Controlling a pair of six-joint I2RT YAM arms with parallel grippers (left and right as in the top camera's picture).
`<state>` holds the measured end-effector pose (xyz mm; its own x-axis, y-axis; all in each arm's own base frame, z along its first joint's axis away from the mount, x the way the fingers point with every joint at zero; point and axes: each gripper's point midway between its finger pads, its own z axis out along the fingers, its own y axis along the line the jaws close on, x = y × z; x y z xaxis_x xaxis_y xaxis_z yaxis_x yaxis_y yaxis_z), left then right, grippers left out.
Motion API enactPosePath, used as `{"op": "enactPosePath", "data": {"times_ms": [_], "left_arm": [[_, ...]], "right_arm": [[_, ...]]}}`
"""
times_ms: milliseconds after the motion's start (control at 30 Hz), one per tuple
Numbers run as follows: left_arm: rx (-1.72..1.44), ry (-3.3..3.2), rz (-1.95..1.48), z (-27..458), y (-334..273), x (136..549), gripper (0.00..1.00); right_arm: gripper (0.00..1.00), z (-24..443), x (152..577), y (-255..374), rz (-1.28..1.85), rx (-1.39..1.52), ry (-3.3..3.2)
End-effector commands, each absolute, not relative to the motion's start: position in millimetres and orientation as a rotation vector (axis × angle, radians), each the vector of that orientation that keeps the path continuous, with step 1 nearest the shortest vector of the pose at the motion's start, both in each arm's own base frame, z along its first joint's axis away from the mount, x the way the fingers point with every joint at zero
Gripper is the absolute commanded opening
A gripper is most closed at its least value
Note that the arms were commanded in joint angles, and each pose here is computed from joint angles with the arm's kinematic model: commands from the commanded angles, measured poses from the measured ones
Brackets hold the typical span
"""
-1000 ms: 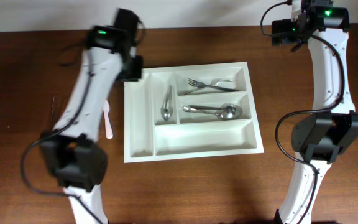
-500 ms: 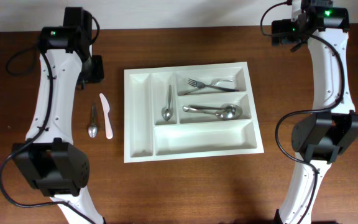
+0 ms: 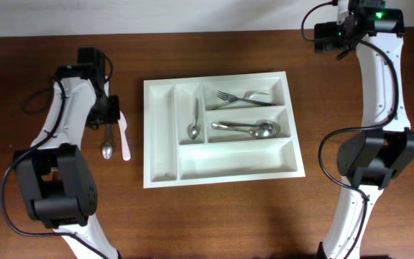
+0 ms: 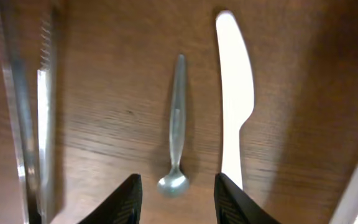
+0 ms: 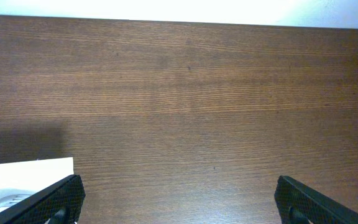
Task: Pack container
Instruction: 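Move the left gripper down onto the remaining small spoon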
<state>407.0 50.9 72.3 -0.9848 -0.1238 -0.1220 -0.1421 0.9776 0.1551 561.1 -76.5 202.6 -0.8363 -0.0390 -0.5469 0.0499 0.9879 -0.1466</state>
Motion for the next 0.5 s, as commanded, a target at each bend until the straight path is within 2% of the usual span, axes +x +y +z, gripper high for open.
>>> {"op": "enactPosePath", "data": {"times_ms": [0,467], "left_arm": [[-0.176,3.045,0.225,47,50,395,0.40],[-0.174,3.028,0.228,13,62,387,0.39]], "right_arm": [[0.99,212,561,-81,-0.222,0.035,2.530],[0.99,212,561,-81,-0.222,0.035,2.530]]}}
